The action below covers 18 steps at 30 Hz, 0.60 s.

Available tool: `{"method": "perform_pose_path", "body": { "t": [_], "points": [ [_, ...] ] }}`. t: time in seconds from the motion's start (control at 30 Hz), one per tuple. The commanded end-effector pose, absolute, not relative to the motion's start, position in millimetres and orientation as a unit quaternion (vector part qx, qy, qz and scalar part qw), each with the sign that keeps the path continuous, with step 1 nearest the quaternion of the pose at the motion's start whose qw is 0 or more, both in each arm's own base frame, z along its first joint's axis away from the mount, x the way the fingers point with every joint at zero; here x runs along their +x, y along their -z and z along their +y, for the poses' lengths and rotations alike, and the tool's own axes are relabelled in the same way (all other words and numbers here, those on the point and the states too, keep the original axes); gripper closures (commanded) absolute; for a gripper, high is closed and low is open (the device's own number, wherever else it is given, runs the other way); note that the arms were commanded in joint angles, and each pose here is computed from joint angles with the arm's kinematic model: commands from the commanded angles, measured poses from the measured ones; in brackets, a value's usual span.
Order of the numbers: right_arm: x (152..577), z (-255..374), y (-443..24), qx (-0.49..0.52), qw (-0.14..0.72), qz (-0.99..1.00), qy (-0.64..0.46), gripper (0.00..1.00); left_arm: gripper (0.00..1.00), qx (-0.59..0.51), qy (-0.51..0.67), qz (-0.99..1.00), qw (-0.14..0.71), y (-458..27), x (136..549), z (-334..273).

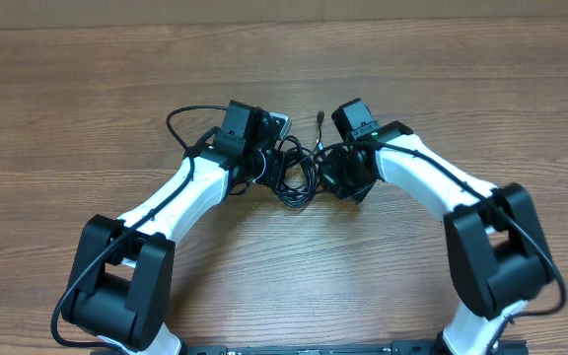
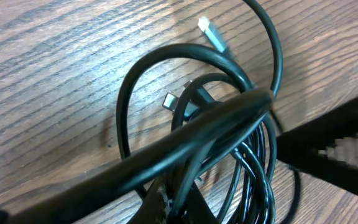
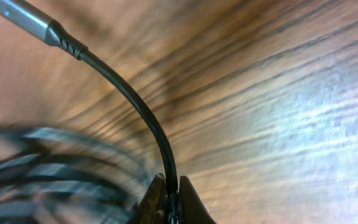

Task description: Untangle cables

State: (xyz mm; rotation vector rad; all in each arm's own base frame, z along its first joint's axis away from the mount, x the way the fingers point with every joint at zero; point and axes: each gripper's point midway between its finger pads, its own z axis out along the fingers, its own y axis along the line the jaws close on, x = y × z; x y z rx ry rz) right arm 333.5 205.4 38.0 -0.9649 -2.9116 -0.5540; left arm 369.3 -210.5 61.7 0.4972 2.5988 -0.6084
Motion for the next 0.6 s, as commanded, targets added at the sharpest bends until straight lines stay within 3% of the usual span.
{"method": "perform_pose_path", "body": {
  "t": [0.0,0.23,0.57],
  "points": [
    [340,210,-67,-0.318,-0.024,-0.928,0.195,0.96,0.96,0.177,0.242,0.926,0.231,-82,376,-217],
    [348,200,-88,-0.325,-0.094,-0.925,0.171,0.96,0.96,0.164,0.247,0.928,0.227,-82,376,-218],
    [350,211,-125,-0.306,-0.264,-0.909,0.098,0.96,0.96,0.084,0.273,0.936,0.203,-83,377,-216]
  ]
}}
